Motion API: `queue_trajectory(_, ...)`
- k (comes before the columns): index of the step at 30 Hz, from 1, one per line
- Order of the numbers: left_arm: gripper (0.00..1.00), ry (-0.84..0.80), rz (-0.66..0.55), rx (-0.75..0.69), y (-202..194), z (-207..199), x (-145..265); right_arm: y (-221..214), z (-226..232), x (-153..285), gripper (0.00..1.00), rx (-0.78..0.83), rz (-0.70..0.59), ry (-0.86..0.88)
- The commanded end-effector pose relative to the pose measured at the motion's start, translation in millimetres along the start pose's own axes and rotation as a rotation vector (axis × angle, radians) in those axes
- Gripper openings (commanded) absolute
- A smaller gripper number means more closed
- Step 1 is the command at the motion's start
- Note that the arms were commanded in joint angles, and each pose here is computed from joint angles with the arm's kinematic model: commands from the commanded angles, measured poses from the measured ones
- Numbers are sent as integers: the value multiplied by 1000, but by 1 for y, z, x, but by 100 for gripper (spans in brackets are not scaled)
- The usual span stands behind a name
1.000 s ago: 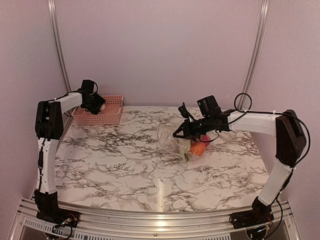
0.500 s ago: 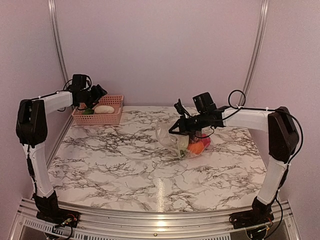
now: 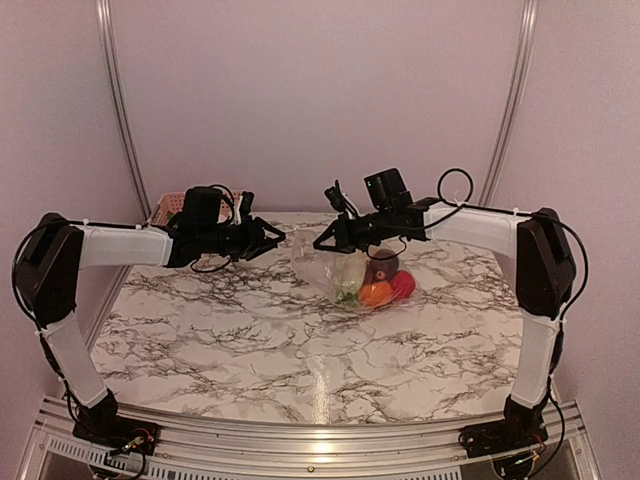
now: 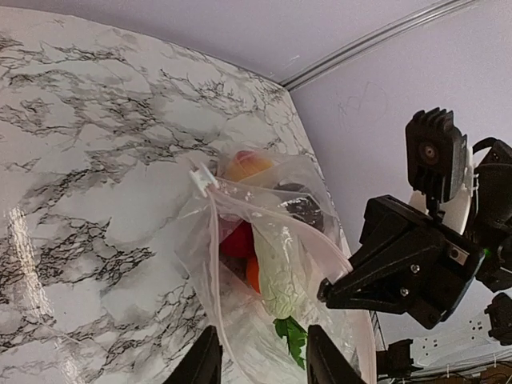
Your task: Open the zip-top bag and remove the fake food
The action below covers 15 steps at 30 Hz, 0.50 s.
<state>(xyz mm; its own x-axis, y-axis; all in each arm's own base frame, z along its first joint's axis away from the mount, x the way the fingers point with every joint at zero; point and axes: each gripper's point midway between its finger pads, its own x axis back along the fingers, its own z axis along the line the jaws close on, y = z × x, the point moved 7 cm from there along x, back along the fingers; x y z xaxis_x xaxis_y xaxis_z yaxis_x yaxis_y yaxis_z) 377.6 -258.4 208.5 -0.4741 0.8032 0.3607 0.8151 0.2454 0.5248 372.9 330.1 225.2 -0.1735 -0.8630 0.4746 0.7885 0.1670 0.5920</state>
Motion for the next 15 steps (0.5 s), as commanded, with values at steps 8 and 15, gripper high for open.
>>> queue_trajectory(8,20,-129,54,40,-30,-35,-36,11,28,-13,0,25,-7,62)
queue_trajectory(15,16,-84,106,57,-53,-19,-54,20,33,-9,0,25,-46,62)
